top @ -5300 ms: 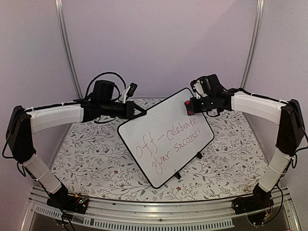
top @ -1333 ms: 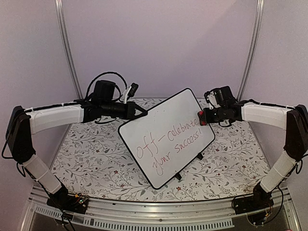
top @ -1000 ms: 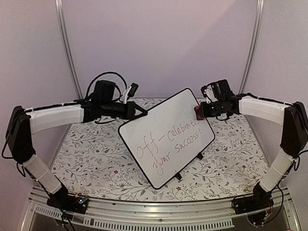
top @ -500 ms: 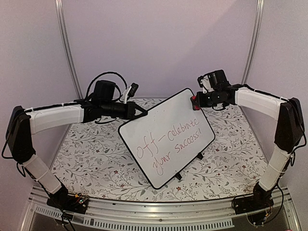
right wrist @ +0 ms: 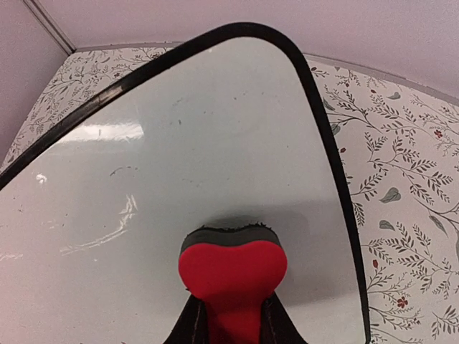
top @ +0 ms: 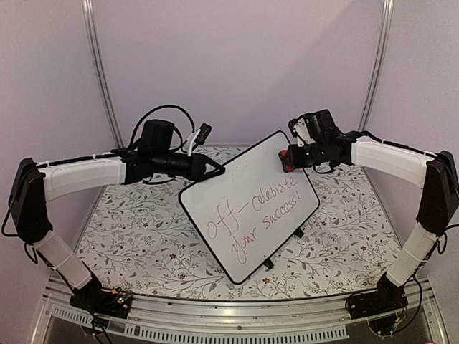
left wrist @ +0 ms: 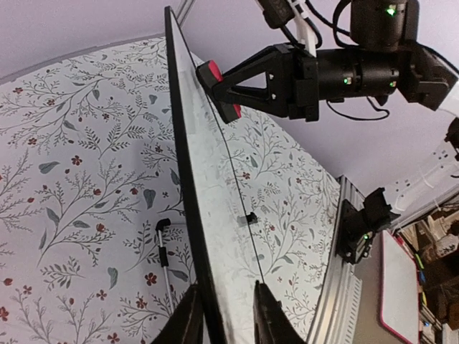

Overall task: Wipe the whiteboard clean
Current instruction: Erase the whiteboard on the whiteboard stand.

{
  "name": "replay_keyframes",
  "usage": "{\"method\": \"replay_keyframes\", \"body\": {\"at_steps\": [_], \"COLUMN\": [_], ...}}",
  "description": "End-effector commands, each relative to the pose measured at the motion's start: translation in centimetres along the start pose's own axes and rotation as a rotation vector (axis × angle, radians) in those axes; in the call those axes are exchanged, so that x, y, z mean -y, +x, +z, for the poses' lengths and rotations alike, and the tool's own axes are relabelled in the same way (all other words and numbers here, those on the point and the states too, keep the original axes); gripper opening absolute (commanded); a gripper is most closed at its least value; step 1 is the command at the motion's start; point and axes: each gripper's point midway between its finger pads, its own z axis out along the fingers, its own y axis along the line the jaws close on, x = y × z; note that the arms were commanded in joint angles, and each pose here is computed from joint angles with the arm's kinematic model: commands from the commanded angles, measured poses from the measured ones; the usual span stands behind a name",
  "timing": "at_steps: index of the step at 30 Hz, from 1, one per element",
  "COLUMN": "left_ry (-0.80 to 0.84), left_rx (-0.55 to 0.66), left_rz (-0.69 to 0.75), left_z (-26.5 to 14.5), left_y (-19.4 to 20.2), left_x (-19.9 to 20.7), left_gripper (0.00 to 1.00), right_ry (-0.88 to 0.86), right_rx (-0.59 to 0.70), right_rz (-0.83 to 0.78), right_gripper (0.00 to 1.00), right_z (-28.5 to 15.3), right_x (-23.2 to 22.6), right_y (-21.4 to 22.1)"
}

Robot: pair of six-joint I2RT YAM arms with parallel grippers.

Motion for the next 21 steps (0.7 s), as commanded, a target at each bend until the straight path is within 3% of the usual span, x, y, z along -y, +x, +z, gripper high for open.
{"method": "replay_keyframes", "body": {"at_steps": [1, 15, 21], "left_ry": [0.121, 0.031, -0.072], "left_rx": [-0.001, 0.036, 0.060], "left_rz": [0.097, 0.094, 0.072], "left_z": [-0.1, -1.2, -2.9], "left_y": [0.1, -1.0, -3.4], "left_x": [3.7, 2.8, 2.6], "left_gripper": [0.30, 0.89, 1.00], "right_ry": [0.007, -0.037, -0.034], "right_rx": [0.079, 0.116, 0.106], "right_rz": [0.023, 0.006, -0.070], "right_gripper": [0.16, 0.16, 0.15], "right_z": [-3.8, -8.6, -9.5], "right_x": [-0.7, -5.3, -7.3], "right_y": [-1.0, 2.6, 3.7]}}
